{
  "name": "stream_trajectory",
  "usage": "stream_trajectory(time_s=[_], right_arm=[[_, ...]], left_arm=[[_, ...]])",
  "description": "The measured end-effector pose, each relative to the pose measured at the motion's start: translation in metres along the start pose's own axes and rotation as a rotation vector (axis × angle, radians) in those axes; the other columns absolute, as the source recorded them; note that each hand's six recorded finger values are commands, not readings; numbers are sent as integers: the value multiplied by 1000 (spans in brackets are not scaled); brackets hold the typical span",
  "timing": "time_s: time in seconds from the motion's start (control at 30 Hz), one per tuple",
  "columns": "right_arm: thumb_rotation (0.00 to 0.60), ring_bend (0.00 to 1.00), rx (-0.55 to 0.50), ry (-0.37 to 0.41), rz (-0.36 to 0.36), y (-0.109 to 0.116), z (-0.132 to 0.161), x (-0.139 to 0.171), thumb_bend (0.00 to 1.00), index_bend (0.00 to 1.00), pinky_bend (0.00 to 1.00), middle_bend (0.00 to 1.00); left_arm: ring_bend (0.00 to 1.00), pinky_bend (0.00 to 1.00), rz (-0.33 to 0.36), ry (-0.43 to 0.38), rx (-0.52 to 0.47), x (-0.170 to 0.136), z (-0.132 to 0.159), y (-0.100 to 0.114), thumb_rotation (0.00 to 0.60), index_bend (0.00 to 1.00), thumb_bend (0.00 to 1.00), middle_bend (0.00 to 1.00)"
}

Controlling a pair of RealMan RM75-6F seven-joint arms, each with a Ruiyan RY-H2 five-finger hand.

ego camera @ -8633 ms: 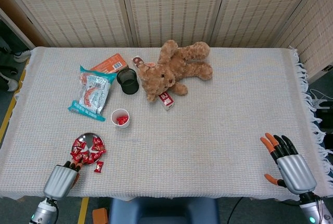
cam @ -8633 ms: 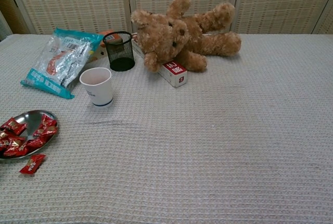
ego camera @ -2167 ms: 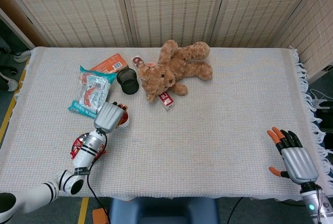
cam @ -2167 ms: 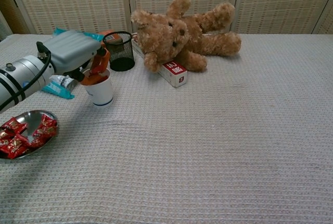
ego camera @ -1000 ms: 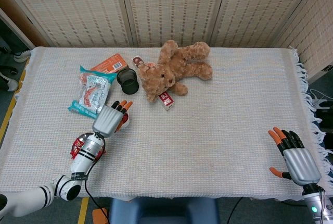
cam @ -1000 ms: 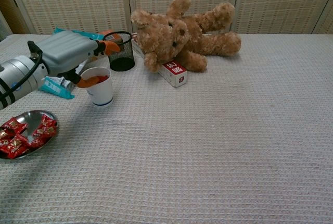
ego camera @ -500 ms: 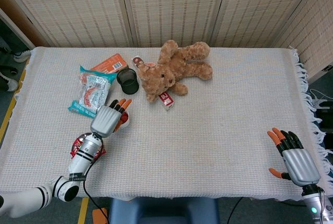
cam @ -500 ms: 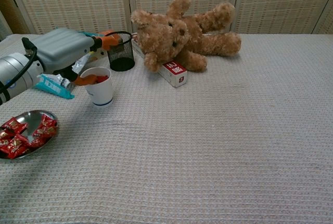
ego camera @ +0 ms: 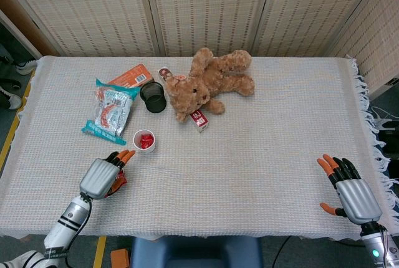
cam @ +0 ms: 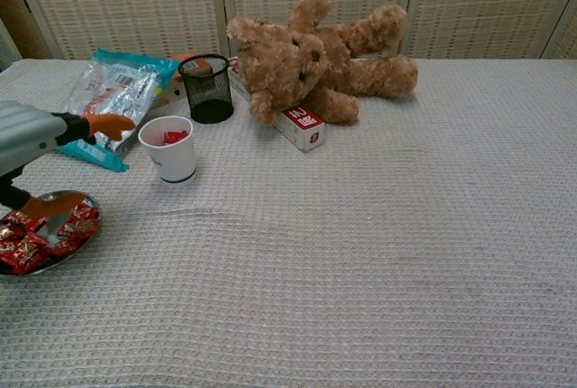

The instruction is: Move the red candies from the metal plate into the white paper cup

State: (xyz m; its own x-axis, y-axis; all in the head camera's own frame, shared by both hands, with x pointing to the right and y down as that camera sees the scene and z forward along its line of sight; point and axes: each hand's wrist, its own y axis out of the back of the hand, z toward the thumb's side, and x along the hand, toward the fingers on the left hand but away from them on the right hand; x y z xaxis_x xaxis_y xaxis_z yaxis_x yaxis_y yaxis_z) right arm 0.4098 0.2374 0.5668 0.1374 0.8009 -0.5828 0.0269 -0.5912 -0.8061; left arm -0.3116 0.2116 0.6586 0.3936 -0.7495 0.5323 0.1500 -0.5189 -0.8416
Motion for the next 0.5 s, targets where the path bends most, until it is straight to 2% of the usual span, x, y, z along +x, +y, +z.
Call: stream_trajectory(time_s=[0.07, 0.17, 0.5], right_arm=[[600, 0, 1, 9, 5, -1, 2, 0, 50, 0, 0, 0], [600, 0, 4, 23, 13, -3, 6, 0, 50, 0, 0, 0], [600, 0, 2, 42, 6, -1, 9, 4, 50, 0, 0, 0]], left_arm=[[226, 974, -47, 12, -27, -20, -6, -11, 600, 61, 367, 138], [226, 974, -72, 16, -29, -33, -8, -21, 600, 62, 368, 138], [226, 973, -118, 19, 7, -30, -6, -53, 600, 81, 365, 155]])
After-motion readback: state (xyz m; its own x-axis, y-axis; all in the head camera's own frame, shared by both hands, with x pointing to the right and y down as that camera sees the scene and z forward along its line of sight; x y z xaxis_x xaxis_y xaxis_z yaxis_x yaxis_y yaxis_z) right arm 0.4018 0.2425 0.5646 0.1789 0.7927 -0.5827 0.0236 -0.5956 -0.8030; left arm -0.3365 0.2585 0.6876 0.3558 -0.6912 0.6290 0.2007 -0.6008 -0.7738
